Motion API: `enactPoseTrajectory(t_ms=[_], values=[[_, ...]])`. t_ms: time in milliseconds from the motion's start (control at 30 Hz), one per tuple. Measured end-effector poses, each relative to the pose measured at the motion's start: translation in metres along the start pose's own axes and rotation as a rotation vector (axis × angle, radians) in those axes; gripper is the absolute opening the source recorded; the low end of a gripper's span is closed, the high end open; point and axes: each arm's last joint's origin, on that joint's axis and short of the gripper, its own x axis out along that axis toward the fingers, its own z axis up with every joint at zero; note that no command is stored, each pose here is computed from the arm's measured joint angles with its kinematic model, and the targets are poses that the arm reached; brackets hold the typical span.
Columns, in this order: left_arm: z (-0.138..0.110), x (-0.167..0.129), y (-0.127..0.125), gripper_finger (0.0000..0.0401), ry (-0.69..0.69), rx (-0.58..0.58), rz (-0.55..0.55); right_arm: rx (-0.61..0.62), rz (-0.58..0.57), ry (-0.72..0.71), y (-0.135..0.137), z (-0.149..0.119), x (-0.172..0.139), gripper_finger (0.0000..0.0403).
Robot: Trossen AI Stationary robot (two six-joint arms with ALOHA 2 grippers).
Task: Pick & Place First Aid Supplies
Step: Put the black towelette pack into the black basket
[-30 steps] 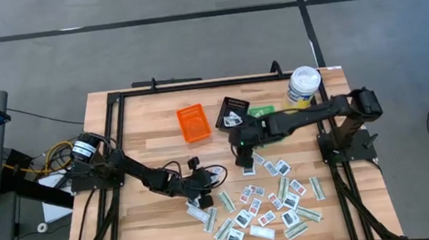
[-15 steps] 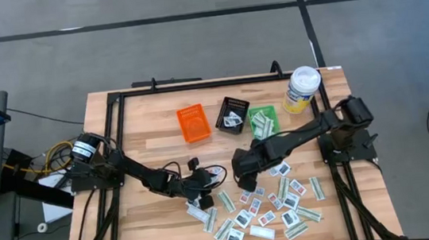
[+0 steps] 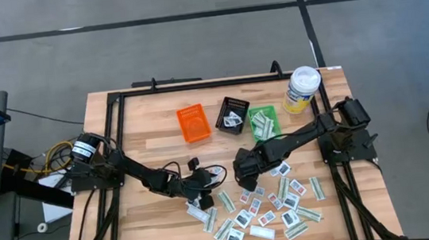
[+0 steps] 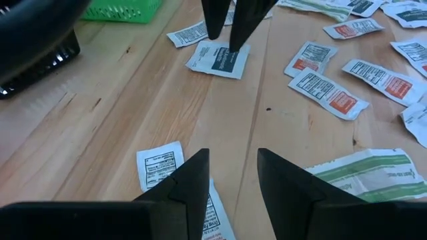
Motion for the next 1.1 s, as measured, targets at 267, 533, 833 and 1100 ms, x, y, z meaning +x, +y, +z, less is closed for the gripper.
enactPoseTrajectory(t_ms=[267, 533, 833, 1100], values=[[0.001, 0.0, 0.0, 0.0127, -0.004, -0.003, -0.001, 0.008, -0.02, -0.025, -0.004, 0.004, 0.001, 0.0118], [0.0, 0.0, 0.0, 0.0127, -0.004, -0.002, -0.003, 0.018, -0.022, -0.024, -0.006, 0.007, 0.001, 0.0118], [0.0, -0.001, -0.002, 0.0127, -0.004, 0.0, -0.01, 0.053, -0.015, -0.03, -0.013, -0.004, 0.016, 0.0118], [0.0, -0.001, -0.002, 0.0127, -0.004, 0.0, -0.009, 0.048, -0.022, -0.03, -0.017, -0.009, 0.02, 0.0098]])
